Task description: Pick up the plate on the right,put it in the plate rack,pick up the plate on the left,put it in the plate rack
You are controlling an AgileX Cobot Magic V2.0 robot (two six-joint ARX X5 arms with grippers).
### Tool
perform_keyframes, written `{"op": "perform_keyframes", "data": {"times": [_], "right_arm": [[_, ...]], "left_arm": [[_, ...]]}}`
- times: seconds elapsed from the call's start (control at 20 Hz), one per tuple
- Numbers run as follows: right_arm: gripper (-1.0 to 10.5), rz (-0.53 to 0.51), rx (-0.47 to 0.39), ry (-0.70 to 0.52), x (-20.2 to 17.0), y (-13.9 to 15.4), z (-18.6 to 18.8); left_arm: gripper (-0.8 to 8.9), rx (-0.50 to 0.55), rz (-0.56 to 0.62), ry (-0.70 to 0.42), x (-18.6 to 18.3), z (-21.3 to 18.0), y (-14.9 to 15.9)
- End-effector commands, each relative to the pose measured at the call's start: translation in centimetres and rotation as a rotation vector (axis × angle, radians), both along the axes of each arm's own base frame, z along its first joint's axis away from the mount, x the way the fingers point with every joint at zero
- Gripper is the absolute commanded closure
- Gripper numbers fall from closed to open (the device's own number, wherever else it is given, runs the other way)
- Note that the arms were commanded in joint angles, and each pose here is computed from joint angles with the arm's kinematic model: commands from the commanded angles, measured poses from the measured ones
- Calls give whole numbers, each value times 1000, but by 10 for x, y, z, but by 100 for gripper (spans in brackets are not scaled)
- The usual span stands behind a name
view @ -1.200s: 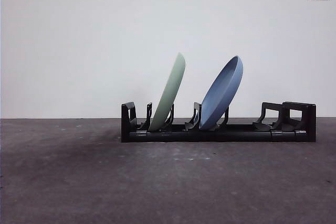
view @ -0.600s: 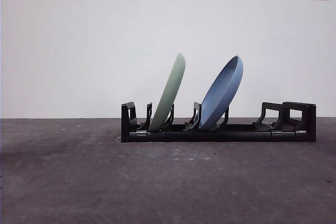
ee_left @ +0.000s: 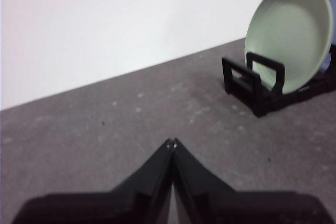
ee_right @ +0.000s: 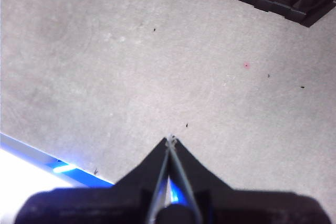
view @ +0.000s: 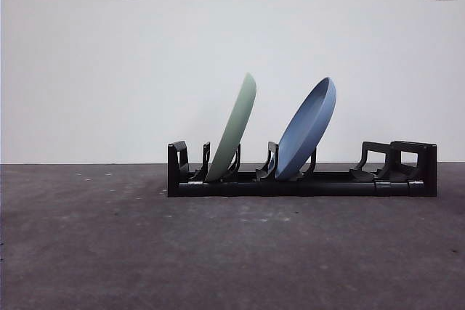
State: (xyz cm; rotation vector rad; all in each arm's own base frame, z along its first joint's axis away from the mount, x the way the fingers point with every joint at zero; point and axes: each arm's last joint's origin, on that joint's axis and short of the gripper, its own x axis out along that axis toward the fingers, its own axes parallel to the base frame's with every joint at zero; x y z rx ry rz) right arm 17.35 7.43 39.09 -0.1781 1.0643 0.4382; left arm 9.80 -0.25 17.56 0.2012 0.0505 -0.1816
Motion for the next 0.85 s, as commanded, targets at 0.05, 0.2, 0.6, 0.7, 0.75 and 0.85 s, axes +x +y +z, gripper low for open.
{"op": "perform_keyframes", "data": {"times": [0.05, 0.2, 0.6, 0.7, 0.75, 0.85], "right_arm": [[944, -3, -11, 29, -1, 0, -3], [944, -3, -11, 29, -1, 0, -3], [944, -3, -11, 28, -1, 0, -3], [944, -3, -11, 28, -1, 0, -3], [944, -3, -11, 28, -1, 0, -3], [944, -3, -11, 28, -1, 0, -3]], "left_arm": [[816, -47, 28, 5, 0, -13, 1], [816, -118, 176, 69, -1, -22, 6], [816, -168, 197, 117, -1, -26, 6], [816, -168, 197, 120, -1, -27, 6], [816, -168, 197, 120, -1, -27, 6], [816, -168, 197, 120, -1, -27, 6]]}}
